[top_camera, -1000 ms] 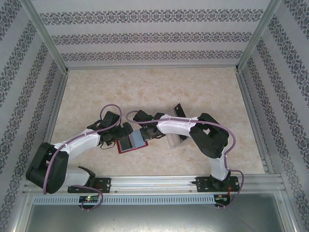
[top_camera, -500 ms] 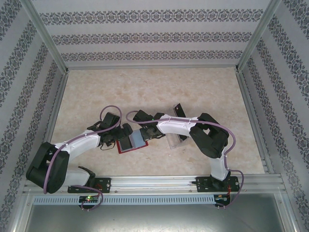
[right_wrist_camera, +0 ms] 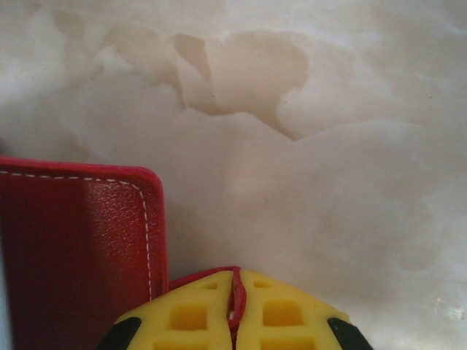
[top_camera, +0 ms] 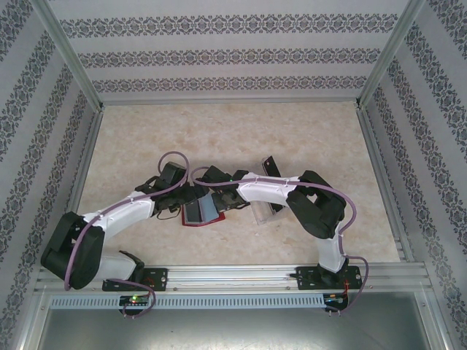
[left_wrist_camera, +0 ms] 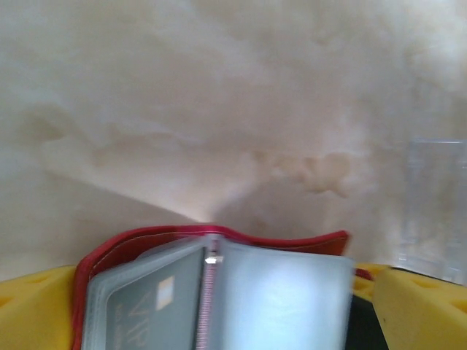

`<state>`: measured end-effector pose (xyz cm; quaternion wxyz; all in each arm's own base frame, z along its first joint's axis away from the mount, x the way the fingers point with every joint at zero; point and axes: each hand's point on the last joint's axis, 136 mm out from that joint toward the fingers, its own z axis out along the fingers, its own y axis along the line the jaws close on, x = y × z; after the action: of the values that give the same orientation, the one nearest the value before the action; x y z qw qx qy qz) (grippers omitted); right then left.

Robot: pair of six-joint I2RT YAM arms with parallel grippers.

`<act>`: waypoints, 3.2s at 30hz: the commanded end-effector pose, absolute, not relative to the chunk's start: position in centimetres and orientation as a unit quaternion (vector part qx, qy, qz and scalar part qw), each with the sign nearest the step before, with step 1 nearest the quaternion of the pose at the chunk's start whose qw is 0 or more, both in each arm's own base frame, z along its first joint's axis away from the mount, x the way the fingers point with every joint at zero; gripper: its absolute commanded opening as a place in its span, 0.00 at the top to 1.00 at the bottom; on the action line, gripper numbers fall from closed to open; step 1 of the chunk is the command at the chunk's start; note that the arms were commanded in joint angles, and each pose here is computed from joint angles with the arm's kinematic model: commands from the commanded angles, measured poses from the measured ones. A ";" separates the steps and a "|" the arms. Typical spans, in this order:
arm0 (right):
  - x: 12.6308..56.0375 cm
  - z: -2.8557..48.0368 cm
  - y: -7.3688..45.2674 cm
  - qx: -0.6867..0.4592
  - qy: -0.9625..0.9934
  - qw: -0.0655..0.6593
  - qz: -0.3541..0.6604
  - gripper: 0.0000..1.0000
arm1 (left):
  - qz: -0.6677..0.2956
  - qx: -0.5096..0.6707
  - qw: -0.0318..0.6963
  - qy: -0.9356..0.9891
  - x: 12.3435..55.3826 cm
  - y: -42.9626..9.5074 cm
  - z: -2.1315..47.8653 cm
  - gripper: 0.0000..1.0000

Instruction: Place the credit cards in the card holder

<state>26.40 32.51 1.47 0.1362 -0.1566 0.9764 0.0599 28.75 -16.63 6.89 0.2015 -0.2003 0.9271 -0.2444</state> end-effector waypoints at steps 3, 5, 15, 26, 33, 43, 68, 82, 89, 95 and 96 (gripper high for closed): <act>25.4 0.9 33.1 -0.153 0.978 0.110 0.085 1.00 | -0.328 -0.171 0.212 0.905 30.0 -21.5 10.1 0.00; 25.4 1.0 33.1 -0.151 0.978 0.112 0.087 1.00 | -0.333 -0.170 0.209 0.904 30.2 -22.3 9.9 0.00; 25.9 3.3 30.8 -0.123 0.979 0.137 0.090 0.64 | -0.340 -0.170 0.207 0.901 30.5 -24.5 9.3 0.00; 25.3 7.9 30.9 -0.114 0.968 0.165 0.153 0.50 | -0.344 -0.179 0.214 0.897 31.3 -25.1 9.8 0.00; 24.8 11.1 29.0 -0.098 0.965 0.190 0.153 0.43 | -0.340 -0.172 0.226 0.897 31.7 -25.1 11.4 0.00; 24.0 15.2 28.2 -0.080 0.951 0.228 0.194 0.48 | -0.347 -0.170 0.226 0.894 32.0 -25.6 12.4 0.00; 21.2 9.9 37.0 -0.122 0.928 0.231 0.265 0.96 | -0.340 -0.178 0.205 0.900 32.6 -27.0 10.1 0.00; 22.3 1.5 32.9 -0.054 0.950 0.213 0.222 1.00 | -0.304 -0.186 0.214 0.909 33.2 -25.9 11.4 0.00; 22.1 5.8 34.8 -0.092 0.924 0.229 0.292 0.90 | -0.275 -0.173 0.215 0.921 33.9 -25.6 11.9 0.00; 22.3 14.8 35.2 -0.130 0.879 0.290 0.355 0.83 | -0.260 -0.168 0.217 0.926 34.4 -25.4 12.5 0.00; 22.3 16.1 34.8 -0.130 0.874 0.299 0.360 0.82 | -0.258 -0.167 0.218 0.926 34.5 -25.4 12.6 0.00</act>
<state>22.84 36.03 13.93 0.2941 -0.1142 0.8788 0.3579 34.21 -25.52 11.31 0.2089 -0.1803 0.9251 -0.2610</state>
